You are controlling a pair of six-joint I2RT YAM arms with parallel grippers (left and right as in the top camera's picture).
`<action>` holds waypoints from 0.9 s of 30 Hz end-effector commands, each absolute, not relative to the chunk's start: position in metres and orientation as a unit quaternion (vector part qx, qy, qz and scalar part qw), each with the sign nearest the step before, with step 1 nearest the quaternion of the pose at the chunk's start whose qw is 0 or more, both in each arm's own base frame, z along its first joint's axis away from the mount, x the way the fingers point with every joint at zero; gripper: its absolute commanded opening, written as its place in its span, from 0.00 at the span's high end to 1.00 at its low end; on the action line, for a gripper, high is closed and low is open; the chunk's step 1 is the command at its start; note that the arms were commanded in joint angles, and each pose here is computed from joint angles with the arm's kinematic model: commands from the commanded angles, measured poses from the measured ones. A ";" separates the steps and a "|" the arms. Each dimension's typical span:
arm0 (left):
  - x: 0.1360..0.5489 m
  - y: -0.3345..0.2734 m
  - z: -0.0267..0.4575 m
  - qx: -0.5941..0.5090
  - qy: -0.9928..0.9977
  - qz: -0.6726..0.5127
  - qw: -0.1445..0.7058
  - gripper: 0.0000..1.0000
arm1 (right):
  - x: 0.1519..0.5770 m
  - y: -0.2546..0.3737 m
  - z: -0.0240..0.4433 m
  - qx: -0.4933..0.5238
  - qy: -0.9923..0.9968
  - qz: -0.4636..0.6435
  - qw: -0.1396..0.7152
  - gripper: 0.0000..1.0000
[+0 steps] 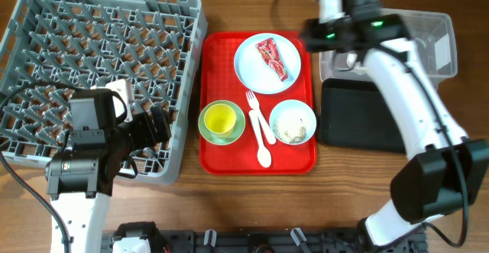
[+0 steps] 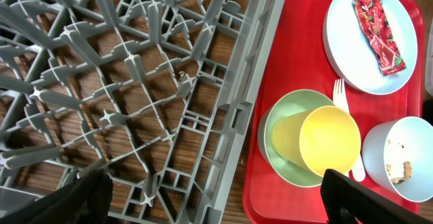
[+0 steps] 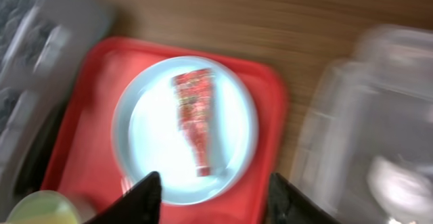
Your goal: Sort waste into correct bins and load items into the dishwasher rack
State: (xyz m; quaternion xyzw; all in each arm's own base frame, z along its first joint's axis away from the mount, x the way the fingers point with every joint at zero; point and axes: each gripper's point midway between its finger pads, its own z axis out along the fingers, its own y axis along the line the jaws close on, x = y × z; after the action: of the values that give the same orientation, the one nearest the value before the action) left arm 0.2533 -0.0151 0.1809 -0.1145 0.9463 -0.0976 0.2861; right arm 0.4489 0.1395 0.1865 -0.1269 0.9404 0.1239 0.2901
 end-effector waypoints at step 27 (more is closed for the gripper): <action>0.256 -0.016 0.188 -0.116 0.943 -0.100 0.295 0.00 | 0.444 0.180 0.015 -0.147 0.978 0.034 0.146 0.51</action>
State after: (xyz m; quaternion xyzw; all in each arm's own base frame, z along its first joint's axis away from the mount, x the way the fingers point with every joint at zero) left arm 0.2533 -0.0151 0.1809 -0.1145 0.9463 -0.0976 0.2861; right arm 0.4429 0.1813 0.0240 -0.1661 0.9739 0.0397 0.1498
